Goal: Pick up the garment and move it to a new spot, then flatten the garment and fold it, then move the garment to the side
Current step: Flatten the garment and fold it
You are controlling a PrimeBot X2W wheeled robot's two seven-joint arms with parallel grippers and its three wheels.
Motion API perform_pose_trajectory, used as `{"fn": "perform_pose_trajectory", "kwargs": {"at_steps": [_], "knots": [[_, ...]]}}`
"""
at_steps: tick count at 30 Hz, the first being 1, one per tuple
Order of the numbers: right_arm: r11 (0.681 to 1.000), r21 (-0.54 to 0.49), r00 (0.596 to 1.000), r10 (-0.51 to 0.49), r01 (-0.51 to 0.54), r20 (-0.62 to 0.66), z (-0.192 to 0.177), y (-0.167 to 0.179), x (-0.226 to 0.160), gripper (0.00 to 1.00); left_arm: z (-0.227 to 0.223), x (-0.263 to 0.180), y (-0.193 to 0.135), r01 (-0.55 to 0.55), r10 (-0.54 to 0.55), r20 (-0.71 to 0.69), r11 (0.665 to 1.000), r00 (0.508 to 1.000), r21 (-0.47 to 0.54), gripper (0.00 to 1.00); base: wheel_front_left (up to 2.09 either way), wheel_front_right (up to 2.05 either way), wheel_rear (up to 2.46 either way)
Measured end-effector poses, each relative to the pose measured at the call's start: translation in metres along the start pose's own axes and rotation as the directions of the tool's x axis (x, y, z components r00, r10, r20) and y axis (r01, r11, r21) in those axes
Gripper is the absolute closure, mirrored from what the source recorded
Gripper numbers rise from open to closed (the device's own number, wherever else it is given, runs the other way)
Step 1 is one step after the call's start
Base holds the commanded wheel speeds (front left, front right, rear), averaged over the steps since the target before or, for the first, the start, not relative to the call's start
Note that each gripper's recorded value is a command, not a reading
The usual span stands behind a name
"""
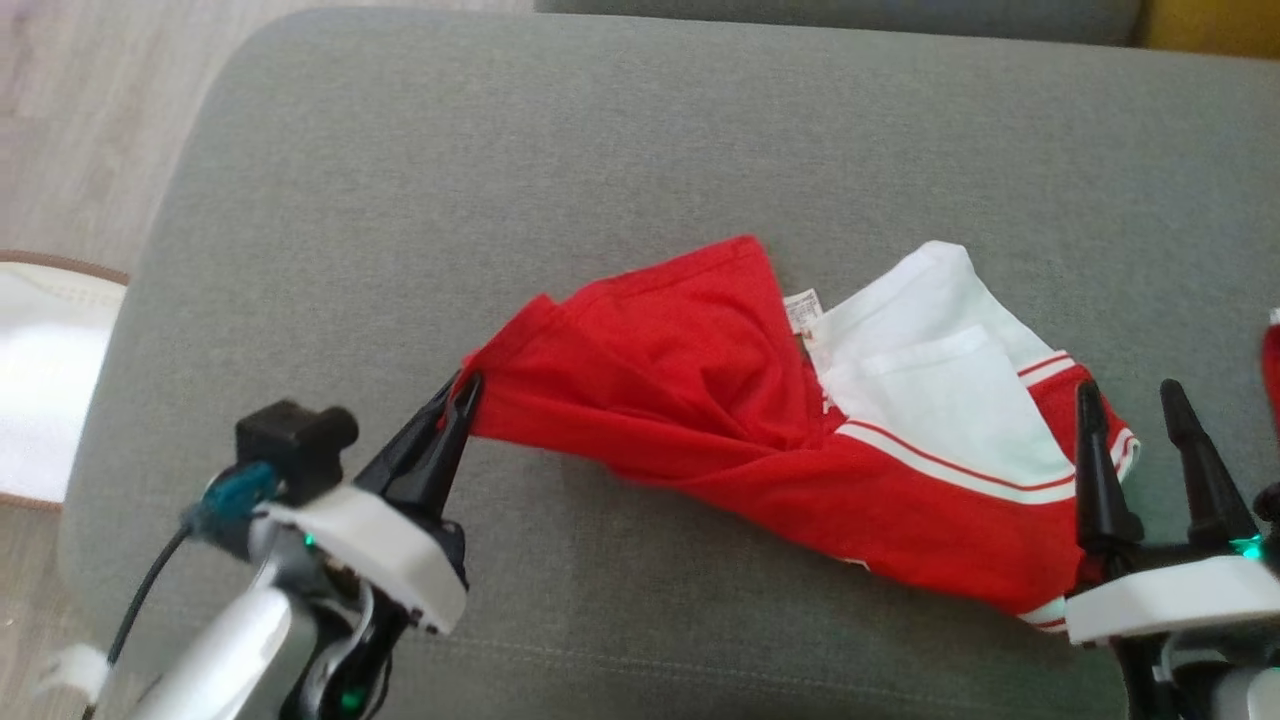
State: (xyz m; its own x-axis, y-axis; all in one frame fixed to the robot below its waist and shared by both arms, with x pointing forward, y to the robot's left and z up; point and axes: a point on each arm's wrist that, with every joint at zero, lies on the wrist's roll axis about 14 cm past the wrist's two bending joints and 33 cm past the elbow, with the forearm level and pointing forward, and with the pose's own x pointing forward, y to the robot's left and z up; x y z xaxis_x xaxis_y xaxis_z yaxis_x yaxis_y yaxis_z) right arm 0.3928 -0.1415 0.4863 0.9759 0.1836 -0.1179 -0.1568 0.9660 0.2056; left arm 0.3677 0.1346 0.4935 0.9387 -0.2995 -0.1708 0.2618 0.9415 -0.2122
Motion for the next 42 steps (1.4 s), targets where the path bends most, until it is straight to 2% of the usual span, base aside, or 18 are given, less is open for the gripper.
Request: {"fn": "perform_pose_trajectory", "kwargs": {"at_steps": [6, 13, 31, 32, 33, 34, 38, 42], "knots": [[1.0, -0.001, 1.0, 0.018, -0.018, 0.004, 0.002, 0.006, 0.001, 0.0, 0.009, -0.027, 0.0, -0.048, 0.05, 0.023, 0.997, 0.998, -0.059, 1.0, 0.0, 0.0, 0.0], [1.0, 0.009, 1.0, 0.016, -0.016, -0.004, -0.002, 0.005, 0.002, 0.0, 0.002, -0.022, 0.004, -0.066, 0.065, -0.014, 0.993, 0.998, -0.099, 1.0, 0.0, 0.0, 0.0], [0.994, 0.013, 0.993, -0.106, 0.107, -0.042, -0.014, -0.034, -0.006, 0.0, -0.064, 0.093, 0.017, -0.074, 0.022, -0.249, 0.976, 0.968, -0.204, 1.0, 0.0, 0.0, 0.0], [0.993, 0.013, 0.993, -0.113, 0.114, -0.044, -0.015, -0.036, -0.007, 0.0, -0.066, 0.099, 0.017, -0.075, 0.02, -0.255, 0.976, 0.967, -0.204, 0.89, 0.0, 0.0, 0.0], [0.993, 0.012, 0.992, -0.119, 0.12, -0.046, -0.016, -0.038, -0.008, 0.0, -0.066, 0.105, 0.017, -0.075, 0.02, -0.253, 0.975, 0.967, -0.208, 0.41, 0.0, 0.0, 0.0], [0.992, 0.012, 0.991, -0.124, 0.125, -0.047, -0.016, -0.039, -0.009, 0.0, -0.066, 0.11, 0.017, -0.077, 0.023, -0.25, 0.975, 0.968, -0.21, 0.0, 0.0, 0.0, 0.0], [0.991, 0.01, 0.991, -0.131, 0.131, -0.041, -0.014, -0.041, -0.01, 0.0, -0.05, 0.123, 0.016, -0.053, 0.019, -0.168, 0.978, 0.986, -0.2, 0.0, 0.0, 0.0, 0.0], [0.993, -0.009, 0.993, -0.12, 0.12, -0.011, -0.007, -0.038, -0.008, 0.0, -0.026, 0.123, 0.02, -0.04, 0.039, -0.022, 0.995, 0.999, -0.095, 0.0, 0.0, 0.0, 0.0]]}}
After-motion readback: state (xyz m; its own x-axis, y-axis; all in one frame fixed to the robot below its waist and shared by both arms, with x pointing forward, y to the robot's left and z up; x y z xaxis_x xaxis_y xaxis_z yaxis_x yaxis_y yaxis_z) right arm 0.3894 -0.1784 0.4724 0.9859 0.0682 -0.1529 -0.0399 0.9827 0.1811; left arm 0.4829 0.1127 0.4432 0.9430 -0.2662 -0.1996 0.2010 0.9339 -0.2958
